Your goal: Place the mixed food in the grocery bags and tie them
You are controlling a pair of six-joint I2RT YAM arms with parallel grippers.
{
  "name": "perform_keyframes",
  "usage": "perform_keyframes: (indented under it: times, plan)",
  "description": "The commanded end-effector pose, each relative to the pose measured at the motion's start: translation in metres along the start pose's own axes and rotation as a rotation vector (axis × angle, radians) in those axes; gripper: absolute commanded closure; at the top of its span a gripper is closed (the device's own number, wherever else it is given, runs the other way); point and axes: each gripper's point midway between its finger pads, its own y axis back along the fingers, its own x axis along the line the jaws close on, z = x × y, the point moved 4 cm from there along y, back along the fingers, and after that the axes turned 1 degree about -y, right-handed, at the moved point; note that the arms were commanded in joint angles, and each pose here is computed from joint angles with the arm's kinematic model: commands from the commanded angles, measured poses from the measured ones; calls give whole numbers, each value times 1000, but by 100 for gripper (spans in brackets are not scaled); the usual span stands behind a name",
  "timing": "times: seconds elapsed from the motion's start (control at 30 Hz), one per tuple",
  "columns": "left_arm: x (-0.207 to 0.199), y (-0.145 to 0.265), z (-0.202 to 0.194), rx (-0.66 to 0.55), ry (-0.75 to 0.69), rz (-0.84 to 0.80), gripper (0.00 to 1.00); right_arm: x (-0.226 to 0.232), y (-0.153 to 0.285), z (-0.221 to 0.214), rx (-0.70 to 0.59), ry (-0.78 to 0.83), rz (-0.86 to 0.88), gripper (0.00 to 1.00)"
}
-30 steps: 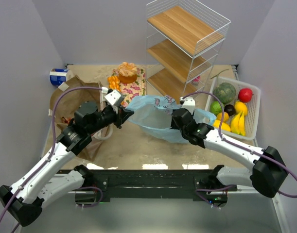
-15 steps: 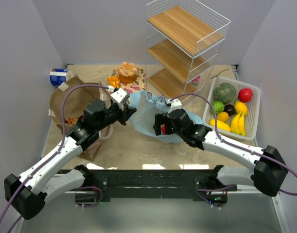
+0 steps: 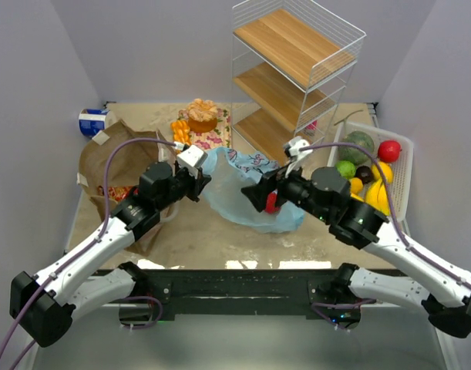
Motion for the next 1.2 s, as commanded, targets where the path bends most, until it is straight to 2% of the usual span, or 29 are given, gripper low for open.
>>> perform_keyframes:
  times: [0.0,0.07,0.1,0.13,0.17,0.2,0.23,0.33,0.43,0.47,0.67,0.87,0.97,1.17]
  plan:
    - [7,0,10,-47,-14,40,100,-55,24,56,-91,-24,-338,4]
    - [7,1,10,-48,-14,41,100,-103,35,64,-83,-37,-522,4]
    - [6,2,9,-48,-14,38,100,-116,37,69,-84,-44,-560,4]
    - [6,2,10,-51,-16,37,100,-151,41,68,-66,-75,-659,5]
    - [6,4,11,-57,-16,38,100,-164,40,64,-39,-99,-652,5]
    - [6,4,11,-61,-13,38,100,-184,42,55,-13,-134,-687,8]
    - [5,6,13,-70,-13,33,100,-222,51,50,-10,-193,-770,9]
    - [5,10,14,-83,-12,31,100,-279,65,19,10,-323,-866,13]
    - [6,11,13,-85,-15,37,100,-312,71,-5,27,-364,-958,15]
    - [6,10,14,-85,-17,39,100,-325,68,-19,73,-372,-987,15]
    - [6,8,12,-74,-18,35,100,-361,71,-37,136,-342,-1122,19]
    - [6,8,11,-71,-16,38,100,-387,73,-47,185,-350,-1211,28]
    - [6,8,10,-67,-19,41,100,-393,69,-49,178,-356,-1206,28]
    - [6,5,7,-54,-19,35,100,-407,54,-69,223,-376,-1169,21]
